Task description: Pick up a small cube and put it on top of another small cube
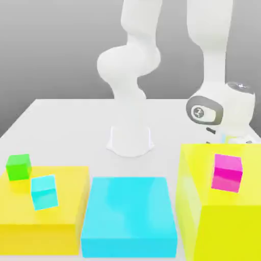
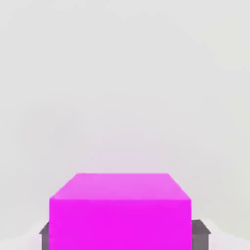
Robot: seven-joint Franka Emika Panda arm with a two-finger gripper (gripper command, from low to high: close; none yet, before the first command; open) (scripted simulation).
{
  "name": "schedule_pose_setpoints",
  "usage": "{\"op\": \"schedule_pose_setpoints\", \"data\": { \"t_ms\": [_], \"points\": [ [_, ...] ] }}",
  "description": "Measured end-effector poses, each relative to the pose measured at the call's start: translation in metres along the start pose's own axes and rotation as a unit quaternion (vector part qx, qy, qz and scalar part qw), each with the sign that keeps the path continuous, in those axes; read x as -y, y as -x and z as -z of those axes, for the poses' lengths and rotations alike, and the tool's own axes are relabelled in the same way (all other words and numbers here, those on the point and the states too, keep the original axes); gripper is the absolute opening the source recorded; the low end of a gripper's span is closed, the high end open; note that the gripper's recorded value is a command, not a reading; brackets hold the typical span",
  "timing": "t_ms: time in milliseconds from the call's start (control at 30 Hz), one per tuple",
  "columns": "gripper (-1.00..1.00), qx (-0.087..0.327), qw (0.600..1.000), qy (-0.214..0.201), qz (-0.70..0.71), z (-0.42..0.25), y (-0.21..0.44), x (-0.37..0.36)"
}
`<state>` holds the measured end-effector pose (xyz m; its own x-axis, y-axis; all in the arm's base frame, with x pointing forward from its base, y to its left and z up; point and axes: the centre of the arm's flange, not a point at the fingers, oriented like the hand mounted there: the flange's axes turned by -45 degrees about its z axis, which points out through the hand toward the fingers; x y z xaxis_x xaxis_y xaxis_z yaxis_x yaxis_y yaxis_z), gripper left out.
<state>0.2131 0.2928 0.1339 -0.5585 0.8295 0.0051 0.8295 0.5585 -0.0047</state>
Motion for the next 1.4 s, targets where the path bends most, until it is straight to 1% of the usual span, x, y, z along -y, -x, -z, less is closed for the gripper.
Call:
{"op": "schedule_pose_setpoints", "data": {
  "t_ms": [100,300,367,433,567,733,900,1067,1100,1133,1167,1267,1300,1400],
  "points": [
    [-1.0,-0.001,1.0,0.0,0.0,0.004,0.0,0.0],
    [-1.0,0.001,1.0,0.001,0.0,0.054,0.0,0.0],
    [-1.0,-0.016,0.999,0.026,-0.018,0.081,-0.019,-0.017],
    [-1.0,-0.043,0.996,0.053,-0.049,0.112,-0.04,-0.038],
    [-1.0,-0.083,0.973,0.068,-0.204,0.16,-0.004,-0.1],
    [-1.0,-0.109,0.918,0.056,-0.376,0.221,0.072,-0.157],
    [-1.0,-0.094,0.868,0.032,-0.487,0.268,0.154,-0.174],
    [-1.0,-0.061,0.811,0.009,-0.582,0.312,0.234,-0.167],
    [-1.0,-0.044,0.807,0.004,-0.589,0.318,0.243,-0.162],
    [-1.0,-0.024,0.815,0.002,-0.58,0.321,0.239,-0.158],
    [-1.0,-0.013,0.82,0.002,-0.573,0.315,0.236,-0.157],
    [-1.0,-0.002,0.823,0.002,-0.567,0.273,0.234,-0.156],
    [1.0,-0.002,0.824,0.002,-0.567,0.263,0.234,-0.155],
    [1.0,-0.002,0.824,0.002,-0.567,0.263,0.234,-0.155]
  ]
}}
